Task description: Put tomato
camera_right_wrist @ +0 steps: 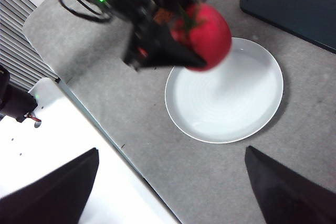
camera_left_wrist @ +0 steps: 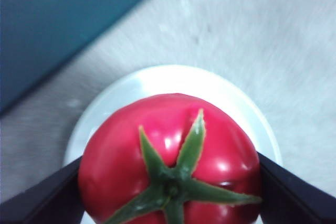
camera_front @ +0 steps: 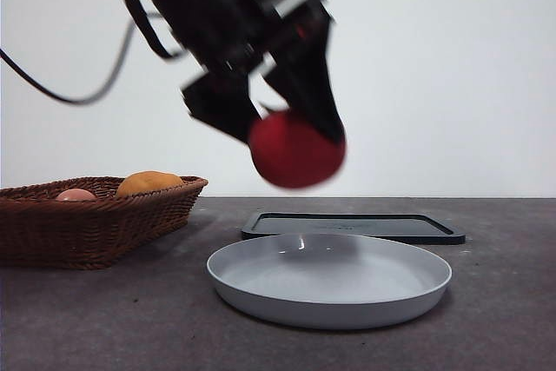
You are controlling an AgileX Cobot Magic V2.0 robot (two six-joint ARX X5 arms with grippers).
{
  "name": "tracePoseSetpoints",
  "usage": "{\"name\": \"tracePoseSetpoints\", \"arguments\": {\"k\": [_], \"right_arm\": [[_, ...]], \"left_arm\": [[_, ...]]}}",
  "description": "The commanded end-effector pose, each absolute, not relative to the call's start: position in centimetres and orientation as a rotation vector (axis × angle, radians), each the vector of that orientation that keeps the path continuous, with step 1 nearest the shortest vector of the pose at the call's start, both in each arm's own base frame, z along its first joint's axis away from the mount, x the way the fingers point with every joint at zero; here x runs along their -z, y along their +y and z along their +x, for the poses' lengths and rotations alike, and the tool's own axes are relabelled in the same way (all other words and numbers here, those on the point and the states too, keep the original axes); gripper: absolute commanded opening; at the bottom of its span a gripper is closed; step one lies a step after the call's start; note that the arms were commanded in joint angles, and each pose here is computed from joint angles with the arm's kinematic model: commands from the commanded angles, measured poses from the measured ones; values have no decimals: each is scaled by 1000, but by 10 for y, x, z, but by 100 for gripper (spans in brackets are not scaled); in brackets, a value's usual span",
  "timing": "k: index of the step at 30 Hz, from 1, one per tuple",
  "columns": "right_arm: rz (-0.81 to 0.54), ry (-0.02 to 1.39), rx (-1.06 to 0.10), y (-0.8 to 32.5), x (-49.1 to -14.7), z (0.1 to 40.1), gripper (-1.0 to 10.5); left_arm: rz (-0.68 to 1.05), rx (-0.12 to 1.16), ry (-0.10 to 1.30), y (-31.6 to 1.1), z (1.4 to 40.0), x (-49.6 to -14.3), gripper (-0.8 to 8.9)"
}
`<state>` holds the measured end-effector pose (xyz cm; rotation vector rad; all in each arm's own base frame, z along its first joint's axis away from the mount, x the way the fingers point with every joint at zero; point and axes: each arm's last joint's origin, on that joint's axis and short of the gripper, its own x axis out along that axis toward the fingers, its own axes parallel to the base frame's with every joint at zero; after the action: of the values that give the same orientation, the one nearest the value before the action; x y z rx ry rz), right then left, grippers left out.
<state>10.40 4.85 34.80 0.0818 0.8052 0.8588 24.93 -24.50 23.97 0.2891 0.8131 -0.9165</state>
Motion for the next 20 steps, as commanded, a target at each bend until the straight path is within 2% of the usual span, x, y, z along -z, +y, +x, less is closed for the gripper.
{"name": "tracePoseSetpoints", "arguments": {"k": [1,8,15,18,20], "right_arm": [[67,784,-869,49,-352,105,443],[68,785,-869,49,-352,105,443],[67,785,-869,49,-352,105,443],[67,785,-869,49,-352,105,443],[67,785,-869,49,-352,105,443]], "left_arm": [[337,929,831,-261,252,-223,303],[392,912,905,-274,254,-188,303],[410,909,939,-278,254,-175,322],[412,912,941,-279,253,-175,457],[408,910,942,-279,253,-175,470]]}}
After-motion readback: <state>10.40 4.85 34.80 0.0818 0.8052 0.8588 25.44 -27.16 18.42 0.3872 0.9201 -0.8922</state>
